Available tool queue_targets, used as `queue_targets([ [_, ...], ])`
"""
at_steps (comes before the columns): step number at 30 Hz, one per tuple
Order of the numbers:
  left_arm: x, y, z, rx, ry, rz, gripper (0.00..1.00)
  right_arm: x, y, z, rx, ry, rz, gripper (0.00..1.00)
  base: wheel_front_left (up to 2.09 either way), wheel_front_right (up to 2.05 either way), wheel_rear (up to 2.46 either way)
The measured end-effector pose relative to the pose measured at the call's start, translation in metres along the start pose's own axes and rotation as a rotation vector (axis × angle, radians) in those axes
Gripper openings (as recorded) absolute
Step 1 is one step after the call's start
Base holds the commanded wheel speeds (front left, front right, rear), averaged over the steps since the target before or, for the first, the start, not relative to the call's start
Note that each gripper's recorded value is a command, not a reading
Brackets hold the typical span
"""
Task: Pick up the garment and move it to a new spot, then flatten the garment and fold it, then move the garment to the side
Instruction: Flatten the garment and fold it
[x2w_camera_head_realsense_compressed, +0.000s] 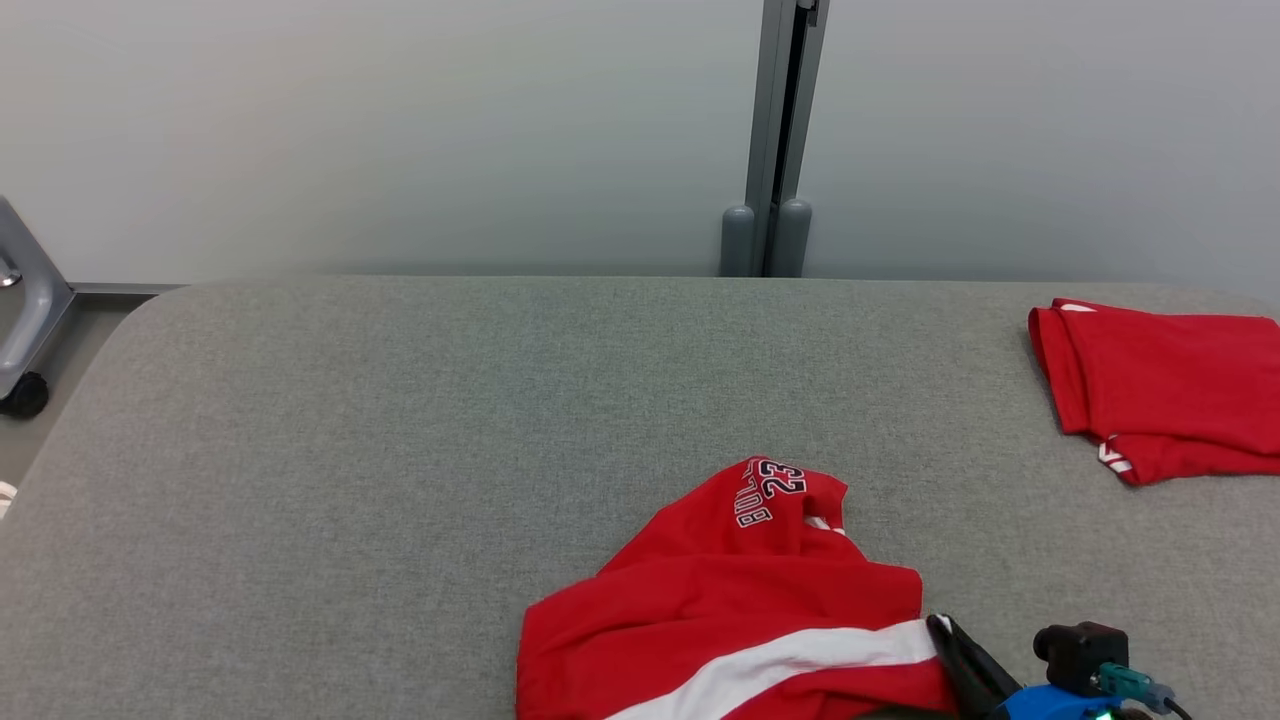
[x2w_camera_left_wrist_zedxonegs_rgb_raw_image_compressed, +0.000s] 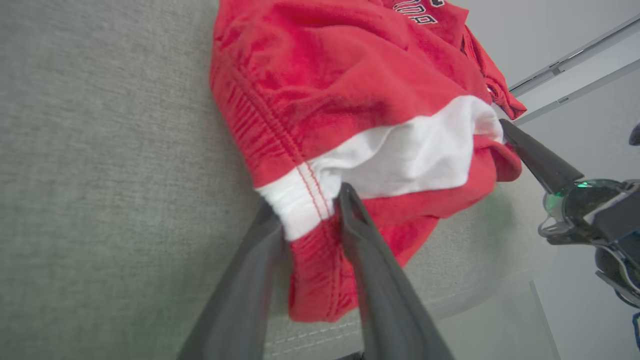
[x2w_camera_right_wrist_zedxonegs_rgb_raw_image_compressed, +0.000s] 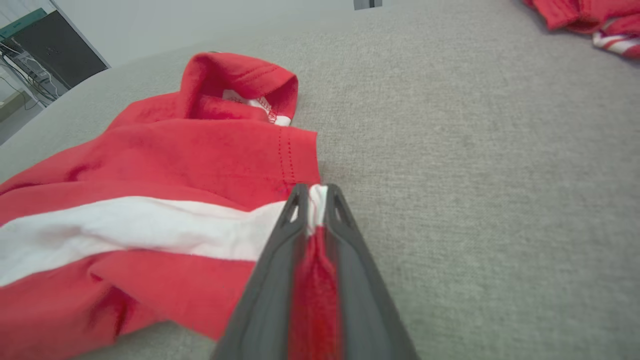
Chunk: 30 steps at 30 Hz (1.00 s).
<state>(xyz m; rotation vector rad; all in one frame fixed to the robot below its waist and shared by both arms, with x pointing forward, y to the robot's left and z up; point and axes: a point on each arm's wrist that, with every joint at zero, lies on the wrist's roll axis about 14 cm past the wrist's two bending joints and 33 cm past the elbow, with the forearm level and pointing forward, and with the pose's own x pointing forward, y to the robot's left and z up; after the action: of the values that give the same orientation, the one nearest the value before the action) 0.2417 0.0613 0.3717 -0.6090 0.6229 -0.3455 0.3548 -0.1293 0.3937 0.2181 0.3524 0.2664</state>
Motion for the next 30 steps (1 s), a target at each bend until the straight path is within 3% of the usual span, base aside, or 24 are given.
queue_targets([
  [7, 0.004, -0.009, 0.017, -0.014, -0.075, -0.033, 0.00, 0.002, -0.002, 0.018, 0.015, -0.053, 0.006, 0.00, 0.00, 0.00, 0.00],
  [13, 0.013, -0.032, 0.075, 0.023, -0.222, -0.126, 0.00, 0.008, 0.009, 0.059, 0.008, -0.174, 0.049, 0.00, 0.00, 0.00, 0.00],
  [19, 0.035, -0.057, 0.176, 0.180, -0.367, -0.221, 0.00, 0.041, 0.019, 0.139, -0.041, -0.340, 0.100, 0.00, 0.00, 0.00, 0.00],
  [30, 0.109, -0.120, 0.376, 0.338, -0.579, -0.320, 0.00, 0.135, 0.027, 0.322, -0.124, -0.592, 0.117, 0.00, 0.00, 0.00, 0.00],
])
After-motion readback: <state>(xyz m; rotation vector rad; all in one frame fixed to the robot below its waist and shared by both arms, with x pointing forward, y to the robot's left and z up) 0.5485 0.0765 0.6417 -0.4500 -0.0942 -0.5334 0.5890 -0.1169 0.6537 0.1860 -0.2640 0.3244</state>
